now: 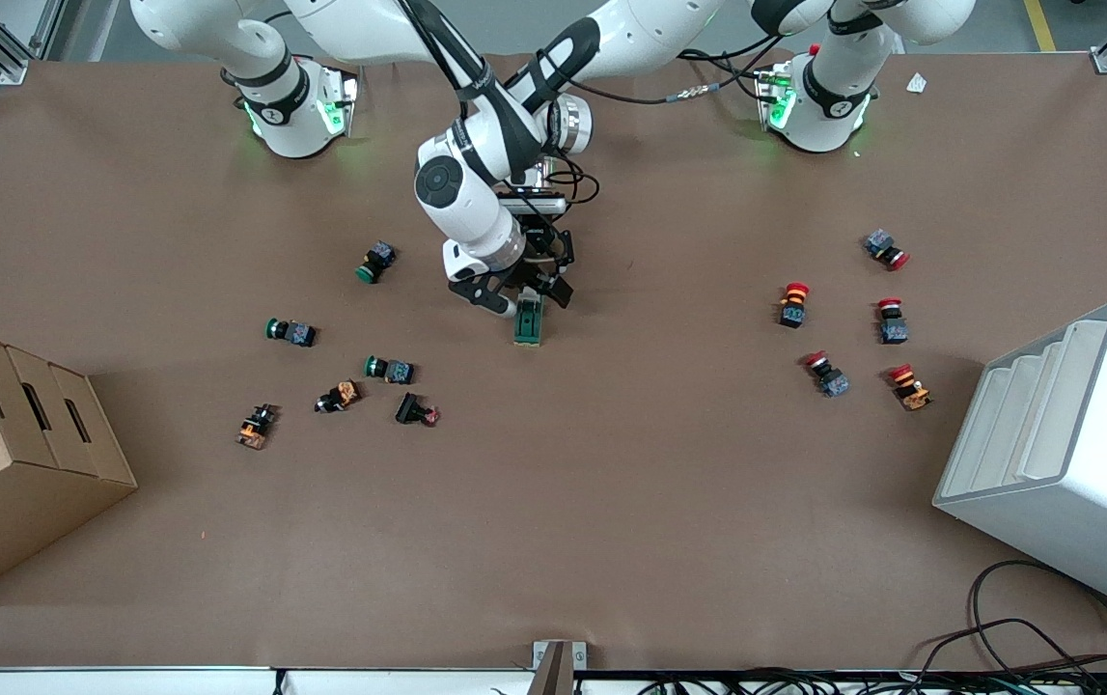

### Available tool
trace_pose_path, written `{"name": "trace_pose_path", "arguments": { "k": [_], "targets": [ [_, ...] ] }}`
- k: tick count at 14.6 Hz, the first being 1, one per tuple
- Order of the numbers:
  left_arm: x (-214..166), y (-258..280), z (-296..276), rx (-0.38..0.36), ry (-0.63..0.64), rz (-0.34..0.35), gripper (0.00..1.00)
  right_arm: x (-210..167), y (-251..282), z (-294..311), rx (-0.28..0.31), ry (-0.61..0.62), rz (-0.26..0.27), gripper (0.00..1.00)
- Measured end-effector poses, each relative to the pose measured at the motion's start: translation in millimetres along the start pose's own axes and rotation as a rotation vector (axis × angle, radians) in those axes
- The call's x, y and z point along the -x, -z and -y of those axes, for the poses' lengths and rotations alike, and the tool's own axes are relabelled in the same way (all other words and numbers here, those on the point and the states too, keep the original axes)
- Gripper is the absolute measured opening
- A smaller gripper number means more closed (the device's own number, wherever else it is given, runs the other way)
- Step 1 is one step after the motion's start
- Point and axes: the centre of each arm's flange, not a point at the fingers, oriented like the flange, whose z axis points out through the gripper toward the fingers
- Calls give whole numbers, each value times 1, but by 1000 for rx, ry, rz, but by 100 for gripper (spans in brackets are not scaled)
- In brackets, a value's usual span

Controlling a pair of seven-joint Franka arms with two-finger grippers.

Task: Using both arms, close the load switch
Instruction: 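Swing the white handle down onto the contacts with the right gripper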

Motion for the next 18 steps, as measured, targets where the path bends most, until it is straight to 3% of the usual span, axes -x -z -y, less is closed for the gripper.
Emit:
{"name": "trace_pose_path", "arguments": {
  "k": [8, 16, 18],
  "targets": [
    [0, 0, 0, 0, 0, 0, 100, -5, -1, 3, -3, -24, -2, 100],
    [0, 0, 0, -1, 0, 0, 100, -21, 11, 15, 11, -89, 46, 100],
    [0, 0, 0, -1, 0, 0, 100, -37, 24, 29, -34, -99, 26, 100]
  ]
}}
